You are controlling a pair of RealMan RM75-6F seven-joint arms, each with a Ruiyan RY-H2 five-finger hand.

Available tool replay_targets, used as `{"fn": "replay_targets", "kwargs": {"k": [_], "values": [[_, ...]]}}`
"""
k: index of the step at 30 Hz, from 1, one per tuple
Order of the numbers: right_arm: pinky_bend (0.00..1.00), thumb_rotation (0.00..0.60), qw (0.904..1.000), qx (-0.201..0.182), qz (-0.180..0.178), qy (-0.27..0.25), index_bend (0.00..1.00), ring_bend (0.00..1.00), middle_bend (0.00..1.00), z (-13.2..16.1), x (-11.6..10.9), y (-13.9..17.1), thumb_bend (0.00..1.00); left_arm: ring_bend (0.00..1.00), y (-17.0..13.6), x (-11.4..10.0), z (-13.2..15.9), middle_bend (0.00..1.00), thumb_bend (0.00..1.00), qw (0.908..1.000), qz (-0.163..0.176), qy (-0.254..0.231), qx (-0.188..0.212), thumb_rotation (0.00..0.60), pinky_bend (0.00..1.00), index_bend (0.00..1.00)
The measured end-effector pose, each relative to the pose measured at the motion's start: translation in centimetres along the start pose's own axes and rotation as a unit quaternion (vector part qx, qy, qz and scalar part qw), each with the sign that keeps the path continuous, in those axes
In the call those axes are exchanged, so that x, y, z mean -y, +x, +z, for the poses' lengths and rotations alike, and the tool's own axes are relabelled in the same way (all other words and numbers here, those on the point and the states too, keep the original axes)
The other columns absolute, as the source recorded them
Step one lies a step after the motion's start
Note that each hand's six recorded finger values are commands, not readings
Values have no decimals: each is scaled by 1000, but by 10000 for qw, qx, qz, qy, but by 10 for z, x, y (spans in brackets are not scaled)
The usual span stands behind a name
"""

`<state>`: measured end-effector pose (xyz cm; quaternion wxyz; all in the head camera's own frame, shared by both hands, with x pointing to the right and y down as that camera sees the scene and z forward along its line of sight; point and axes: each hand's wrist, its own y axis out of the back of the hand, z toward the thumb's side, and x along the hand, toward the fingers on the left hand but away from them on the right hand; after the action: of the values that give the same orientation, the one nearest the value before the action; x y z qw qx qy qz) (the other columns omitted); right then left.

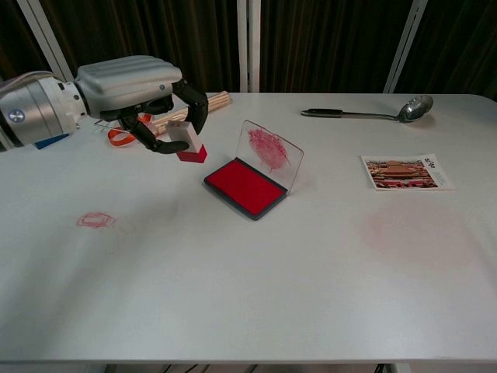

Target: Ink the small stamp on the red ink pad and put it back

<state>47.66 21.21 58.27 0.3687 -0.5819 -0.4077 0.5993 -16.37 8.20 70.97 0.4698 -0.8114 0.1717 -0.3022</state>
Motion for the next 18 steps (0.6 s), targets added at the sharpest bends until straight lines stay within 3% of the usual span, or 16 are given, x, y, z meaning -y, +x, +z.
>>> {"fn": "replay_targets", "kwargs": {"k": [10, 18], "values": [[0, 600, 10000, 24, 24, -12, 0, 0, 0, -2, 0, 0, 231, 977, 49, 34, 9, 599, 408, 9976, -534, -401, -194, 600, 1000, 602], [0, 600, 10000, 67, 42, -22, 0, 0, 0, -5, 1, -2, 230, 981, 77, 44, 15, 599, 413, 9968, -578, -495, -237, 600, 1000, 602]]}}
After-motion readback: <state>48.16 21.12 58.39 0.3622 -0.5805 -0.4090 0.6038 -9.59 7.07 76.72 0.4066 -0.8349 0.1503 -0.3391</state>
